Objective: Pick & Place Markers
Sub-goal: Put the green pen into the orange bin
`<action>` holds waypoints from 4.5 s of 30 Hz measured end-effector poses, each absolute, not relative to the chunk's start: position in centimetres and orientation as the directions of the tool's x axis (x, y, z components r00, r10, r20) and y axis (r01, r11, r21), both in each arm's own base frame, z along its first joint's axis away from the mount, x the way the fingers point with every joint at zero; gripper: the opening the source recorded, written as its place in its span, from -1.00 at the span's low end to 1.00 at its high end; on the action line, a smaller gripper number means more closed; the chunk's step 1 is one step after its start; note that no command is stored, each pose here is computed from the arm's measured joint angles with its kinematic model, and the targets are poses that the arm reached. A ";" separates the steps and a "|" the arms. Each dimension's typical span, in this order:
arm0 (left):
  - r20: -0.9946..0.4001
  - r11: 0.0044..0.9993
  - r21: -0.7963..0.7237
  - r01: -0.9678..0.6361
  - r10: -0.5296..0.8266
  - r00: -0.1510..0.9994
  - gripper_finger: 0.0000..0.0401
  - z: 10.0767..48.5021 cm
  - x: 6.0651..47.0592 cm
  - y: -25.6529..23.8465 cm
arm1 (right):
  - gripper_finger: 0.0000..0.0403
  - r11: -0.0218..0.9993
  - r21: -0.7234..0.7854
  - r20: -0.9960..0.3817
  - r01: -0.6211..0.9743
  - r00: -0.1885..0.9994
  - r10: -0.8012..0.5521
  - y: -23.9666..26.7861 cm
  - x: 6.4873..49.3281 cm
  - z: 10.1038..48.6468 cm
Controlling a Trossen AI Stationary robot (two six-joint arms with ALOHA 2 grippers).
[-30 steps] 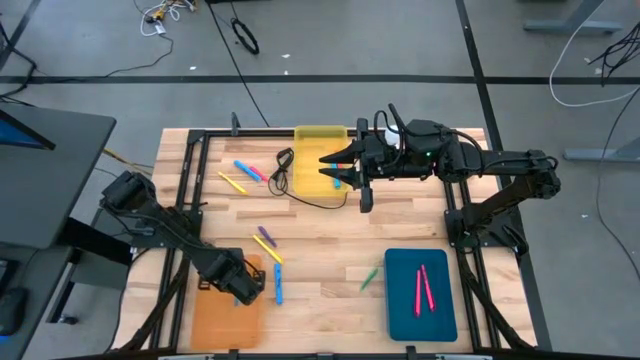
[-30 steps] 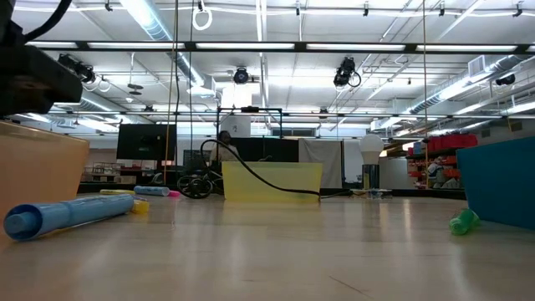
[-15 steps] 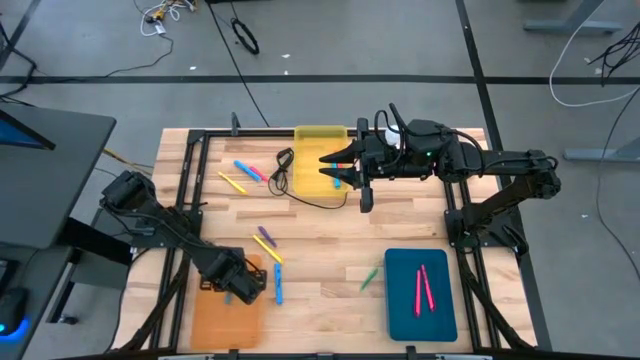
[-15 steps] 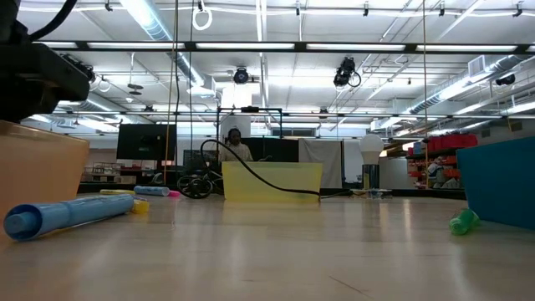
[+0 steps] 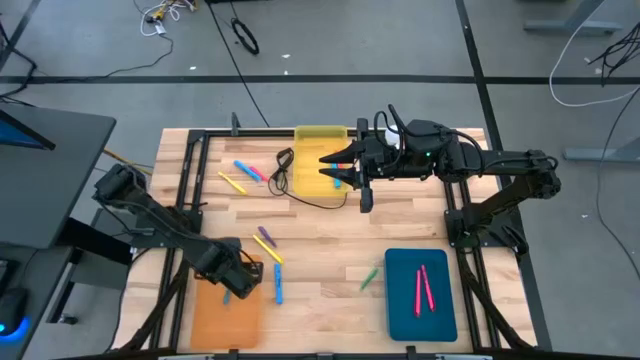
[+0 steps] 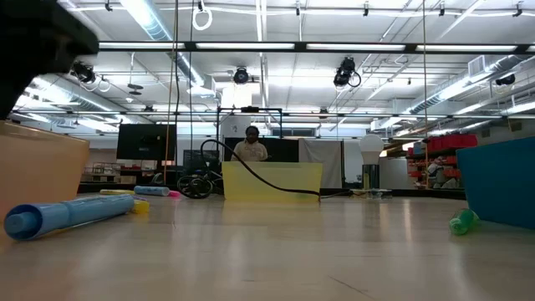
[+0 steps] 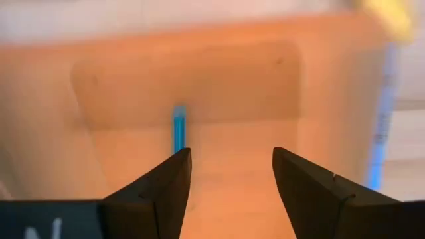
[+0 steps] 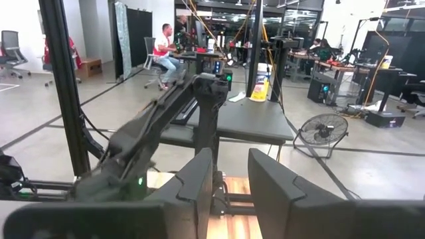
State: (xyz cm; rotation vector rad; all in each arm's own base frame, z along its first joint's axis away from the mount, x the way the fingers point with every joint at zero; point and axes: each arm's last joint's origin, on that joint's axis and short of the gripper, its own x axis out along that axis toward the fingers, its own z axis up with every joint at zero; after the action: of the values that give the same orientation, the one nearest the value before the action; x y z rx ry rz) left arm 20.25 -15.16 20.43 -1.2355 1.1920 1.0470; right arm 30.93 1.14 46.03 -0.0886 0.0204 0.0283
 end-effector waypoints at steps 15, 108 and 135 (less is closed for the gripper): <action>-0.920 0.445 -0.314 -0.839 0.076 0.385 0.11 25.7 18.9 -13.1 | -0.50 0.993 -0.114 -0.024 -0.030 0.999 0.028 1.2 30.9 46.0; 0.062 0.961 -0.273 -0.044 0.063 0.996 0.11 39.5 21.7 -6.5 | 0.24 0.774 -0.048 -0.952 -0.632 0.264 0.156 9.6 28.0 39.3; 0.045 0.964 -0.266 -0.029 0.043 0.998 0.11 39.3 21.7 -6.5 | 0.24 0.650 0.021 -0.977 -0.760 0.122 0.174 12.8 30.1 26.0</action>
State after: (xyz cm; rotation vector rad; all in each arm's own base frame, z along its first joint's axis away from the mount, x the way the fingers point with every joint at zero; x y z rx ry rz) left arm 21.73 -6.53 39.28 -0.2684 -0.0509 0.0362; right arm 30.05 12.82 25.97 -0.5677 1.2756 0.7372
